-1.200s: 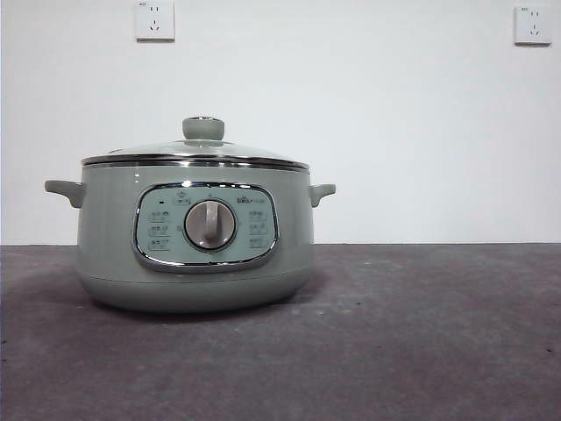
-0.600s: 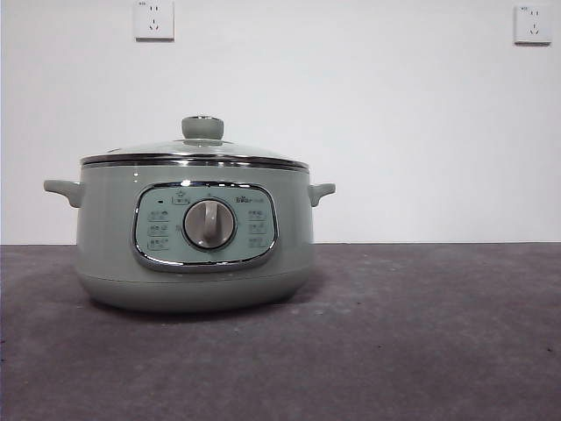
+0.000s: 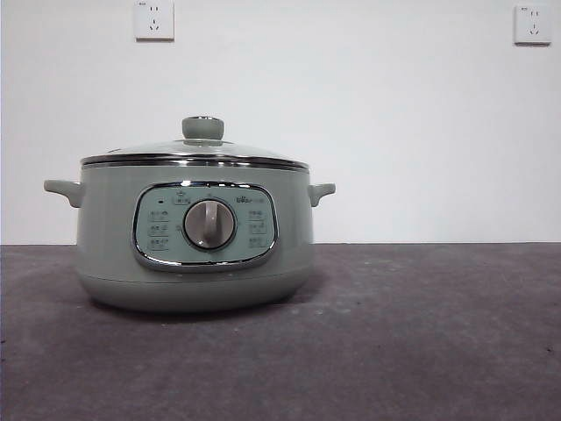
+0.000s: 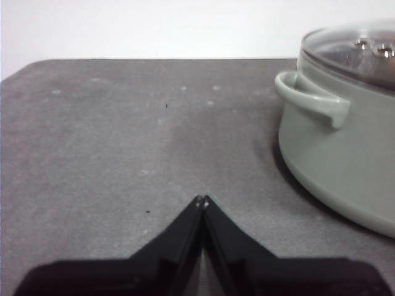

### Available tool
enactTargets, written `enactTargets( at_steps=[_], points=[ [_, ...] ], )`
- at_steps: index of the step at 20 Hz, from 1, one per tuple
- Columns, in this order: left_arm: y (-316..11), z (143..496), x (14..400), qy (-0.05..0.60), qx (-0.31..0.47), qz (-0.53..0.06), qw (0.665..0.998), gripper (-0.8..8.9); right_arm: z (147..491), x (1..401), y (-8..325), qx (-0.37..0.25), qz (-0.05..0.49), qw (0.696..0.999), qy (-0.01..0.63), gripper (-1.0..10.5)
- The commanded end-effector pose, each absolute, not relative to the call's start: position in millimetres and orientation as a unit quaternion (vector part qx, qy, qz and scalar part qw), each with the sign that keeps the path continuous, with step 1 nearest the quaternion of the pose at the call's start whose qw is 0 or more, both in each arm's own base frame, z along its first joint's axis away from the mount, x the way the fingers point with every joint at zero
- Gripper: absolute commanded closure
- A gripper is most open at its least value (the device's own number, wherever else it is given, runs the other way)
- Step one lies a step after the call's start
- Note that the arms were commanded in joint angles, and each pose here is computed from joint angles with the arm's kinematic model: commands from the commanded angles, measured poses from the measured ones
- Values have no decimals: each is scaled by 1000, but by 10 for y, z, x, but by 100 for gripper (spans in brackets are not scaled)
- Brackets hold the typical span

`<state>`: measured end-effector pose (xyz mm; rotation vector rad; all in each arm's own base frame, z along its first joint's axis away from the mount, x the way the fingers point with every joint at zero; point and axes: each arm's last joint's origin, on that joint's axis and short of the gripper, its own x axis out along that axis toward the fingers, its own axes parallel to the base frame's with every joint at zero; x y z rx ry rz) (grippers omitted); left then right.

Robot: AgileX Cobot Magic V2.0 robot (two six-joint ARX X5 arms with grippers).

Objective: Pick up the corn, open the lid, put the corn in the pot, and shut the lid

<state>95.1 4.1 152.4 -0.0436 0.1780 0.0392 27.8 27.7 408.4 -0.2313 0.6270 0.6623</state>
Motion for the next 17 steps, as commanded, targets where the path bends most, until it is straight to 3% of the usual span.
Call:
enactTargets(
  at_steps=[1, 17],
  points=[
    [45, 1502, 955, 87, -37, 24, 995, 817, 4043, 276, 274, -118, 313, 887, 317, 946],
    [45, 1494, 960, 92, -38, 24, 995, 817, 4043, 279, 270, -118, 308, 889, 316, 946]
  ],
)
